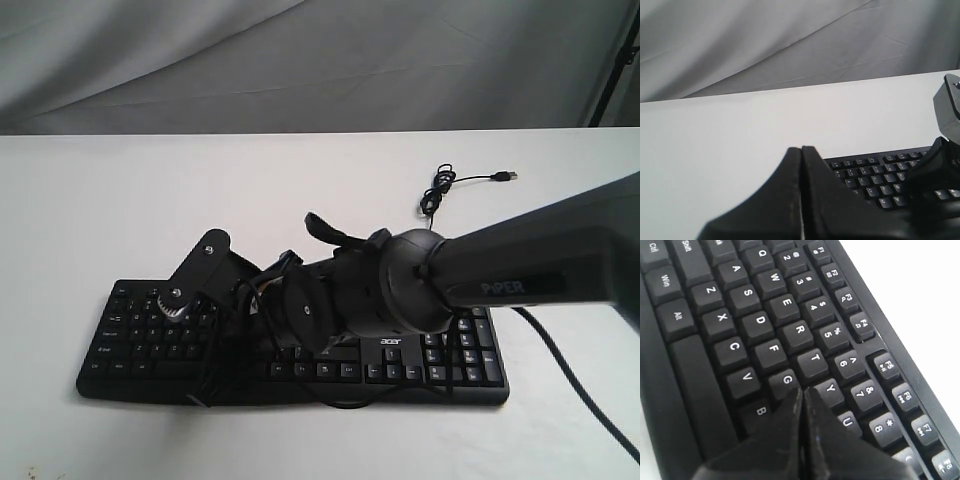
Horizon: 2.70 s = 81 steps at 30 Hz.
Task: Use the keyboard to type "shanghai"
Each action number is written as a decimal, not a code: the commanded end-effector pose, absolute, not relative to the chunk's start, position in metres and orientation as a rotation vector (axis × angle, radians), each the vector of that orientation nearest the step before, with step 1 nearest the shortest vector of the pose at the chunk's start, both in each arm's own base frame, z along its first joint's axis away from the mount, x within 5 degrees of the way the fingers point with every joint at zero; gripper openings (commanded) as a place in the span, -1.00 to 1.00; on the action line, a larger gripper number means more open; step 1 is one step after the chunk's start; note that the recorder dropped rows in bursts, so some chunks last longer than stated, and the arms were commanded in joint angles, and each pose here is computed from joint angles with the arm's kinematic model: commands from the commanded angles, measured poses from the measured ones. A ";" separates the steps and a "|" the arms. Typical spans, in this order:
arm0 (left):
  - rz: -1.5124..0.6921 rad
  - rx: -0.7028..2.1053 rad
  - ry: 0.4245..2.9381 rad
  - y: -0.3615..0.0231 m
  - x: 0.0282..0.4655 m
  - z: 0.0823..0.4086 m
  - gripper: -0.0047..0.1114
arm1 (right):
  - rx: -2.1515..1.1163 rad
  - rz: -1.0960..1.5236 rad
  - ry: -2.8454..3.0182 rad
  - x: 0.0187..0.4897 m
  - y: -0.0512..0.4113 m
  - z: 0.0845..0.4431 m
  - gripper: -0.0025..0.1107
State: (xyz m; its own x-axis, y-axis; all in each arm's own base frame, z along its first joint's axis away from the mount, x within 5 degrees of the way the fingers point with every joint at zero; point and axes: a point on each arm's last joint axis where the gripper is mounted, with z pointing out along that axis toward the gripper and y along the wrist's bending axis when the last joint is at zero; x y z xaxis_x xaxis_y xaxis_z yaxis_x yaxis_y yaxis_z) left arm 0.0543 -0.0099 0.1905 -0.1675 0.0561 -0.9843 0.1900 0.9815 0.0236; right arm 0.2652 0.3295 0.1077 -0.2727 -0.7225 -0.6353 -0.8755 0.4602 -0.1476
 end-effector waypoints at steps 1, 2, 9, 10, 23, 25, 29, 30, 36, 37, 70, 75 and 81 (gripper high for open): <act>-0.124 0.185 1.735 -0.010 0.054 0.190 -0.92 | -1.337 0.285 2.062 0.268 0.328 0.098 -0.96; -0.124 0.185 1.735 -0.010 0.054 0.190 -0.92 | -1.337 0.285 2.062 0.268 0.328 0.098 -0.96; -0.124 0.185 1.735 -0.010 0.054 0.190 -0.92 | -1.336 0.295 2.050 0.267 0.328 0.109 -0.96; -0.124 0.185 1.735 -0.010 0.054 0.190 -0.92 | -1.332 0.300 2.042 0.267 0.328 0.114 -0.96; -0.124 0.185 1.735 -0.010 0.054 0.190 -0.92 | -1.410 0.423 1.930 0.268 0.394 0.146 -0.96; -0.124 0.185 1.735 -0.010 0.054 0.190 -0.92 | -1.431 0.436 1.922 0.270 0.407 0.140 -0.96; -0.124 0.185 1.735 -0.010 0.054 0.190 -0.92 | -1.438 0.436 1.908 0.277 0.416 0.133 -0.96; -0.124 0.185 1.735 -0.010 0.054 0.190 -0.92 | -1.438 0.432 1.908 0.277 0.416 0.130 -0.96; -0.124 0.185 1.735 -0.010 0.054 0.190 -0.92 | -1.444 0.417 1.903 0.279 0.416 0.122 -0.96; -0.124 0.185 1.735 -0.010 0.054 0.190 -0.92 | -1.442 0.415 1.897 0.280 0.417 0.122 -0.96; -0.124 0.185 1.735 -0.010 0.054 0.190 -0.92 | -1.272 0.372 2.040 0.243 0.324 0.144 -0.96; -0.124 0.185 1.735 -0.010 0.054 0.190 -0.92 | -1.265 0.357 2.075 0.243 0.318 0.133 -0.96; -0.124 0.185 1.735 -0.010 0.054 0.190 -0.92 | -1.271 0.344 2.096 0.244 0.319 0.121 -0.96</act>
